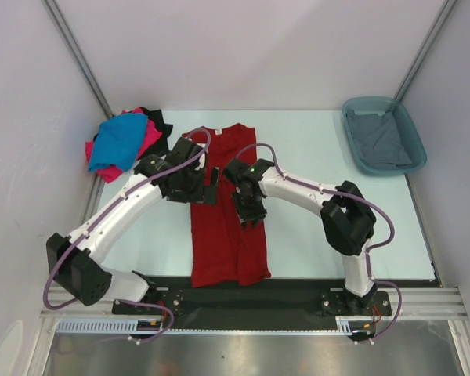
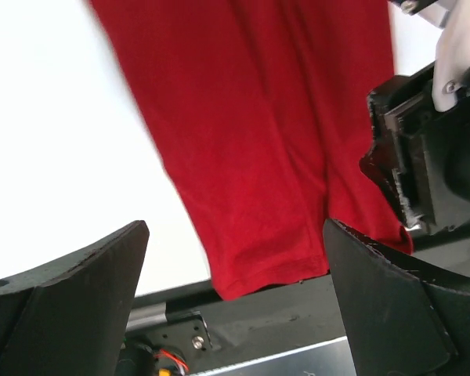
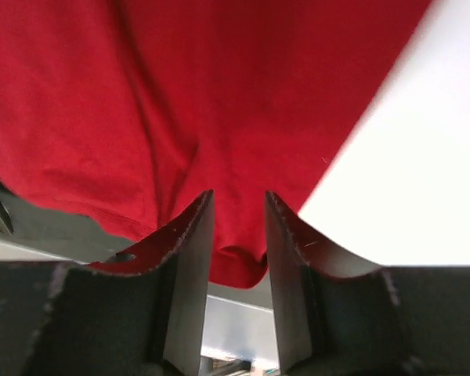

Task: Fold and stack the t-shirts
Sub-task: Fold the tshirt

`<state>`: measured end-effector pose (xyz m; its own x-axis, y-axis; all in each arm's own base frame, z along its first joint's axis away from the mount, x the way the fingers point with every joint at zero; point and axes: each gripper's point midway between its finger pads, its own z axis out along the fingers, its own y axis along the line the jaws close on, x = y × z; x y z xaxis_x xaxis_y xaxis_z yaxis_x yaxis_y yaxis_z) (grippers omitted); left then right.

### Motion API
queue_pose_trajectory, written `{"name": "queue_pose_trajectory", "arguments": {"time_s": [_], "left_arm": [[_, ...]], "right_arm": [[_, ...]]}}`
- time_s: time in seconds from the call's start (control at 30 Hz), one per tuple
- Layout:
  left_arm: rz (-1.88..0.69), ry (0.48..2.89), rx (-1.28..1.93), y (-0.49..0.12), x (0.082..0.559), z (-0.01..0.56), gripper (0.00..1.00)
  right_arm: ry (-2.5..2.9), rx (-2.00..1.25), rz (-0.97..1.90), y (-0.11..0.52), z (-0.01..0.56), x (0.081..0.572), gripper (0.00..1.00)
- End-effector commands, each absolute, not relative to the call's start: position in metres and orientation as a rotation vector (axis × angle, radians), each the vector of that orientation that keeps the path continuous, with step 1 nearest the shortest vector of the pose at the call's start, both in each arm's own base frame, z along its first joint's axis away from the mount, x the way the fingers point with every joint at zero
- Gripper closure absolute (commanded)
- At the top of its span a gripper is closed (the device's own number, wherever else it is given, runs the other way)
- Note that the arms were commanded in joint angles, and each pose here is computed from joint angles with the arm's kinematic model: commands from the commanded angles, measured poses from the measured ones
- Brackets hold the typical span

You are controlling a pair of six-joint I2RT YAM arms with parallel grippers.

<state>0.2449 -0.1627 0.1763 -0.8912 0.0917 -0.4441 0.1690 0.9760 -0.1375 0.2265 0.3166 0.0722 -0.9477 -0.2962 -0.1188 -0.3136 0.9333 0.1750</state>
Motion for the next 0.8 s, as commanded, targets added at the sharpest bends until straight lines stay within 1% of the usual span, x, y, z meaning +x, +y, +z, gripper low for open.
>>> {"name": "queue_pose_trajectory", "arguments": {"time_s": [0.0,0.07,0.17,0.3,0.37,0.4,0.47,0.5,0.6,0.77], "left_arm": [[-0.347,2.654,0.356,-0.183,0.255,0.182,0.00],[-0.333,2.660,0.412,-0.190,0.254,0.175,0.00],[-0.505,2.696,0.484,-0.215,0.242,0.169,0.00],[-0.663,2.774,0.403,-0.219,0.236,0.157,0.00],[-0.762,2.786,0.365,-0.227,0.231,0.155,0.00],[-0.851,2.771,0.368,-0.236,0.228,0.154,0.00],[-0.970,2.731,0.343,-0.251,0.230,0.152,0.00],[-1.003,2.761,0.322,-0.252,0.224,0.142,0.00],[-1.176,2.813,0.296,-0.269,0.212,0.133,0.00],[-1.150,2.873,0.391,-0.284,0.186,0.123,0.00]], "right_arm": [[2.934,-0.220,0.103,0.292,0.092,0.252,0.62],[2.900,-0.091,0.055,0.272,0.103,0.265,0.61],[2.846,0.038,0.004,0.241,0.124,0.279,0.59],[2.813,0.210,-0.052,0.195,0.143,0.289,0.59],[2.806,0.265,0.001,0.183,0.155,0.291,0.59],[2.786,0.302,0.020,0.175,0.159,0.297,0.59],[2.751,0.293,0.063,0.168,0.168,0.300,0.58],[2.732,0.314,0.091,0.164,0.171,0.306,0.58],[2.741,0.294,0.172,0.164,0.177,0.303,0.58],[2.689,0.221,0.240,0.164,0.185,0.297,0.58]]}}
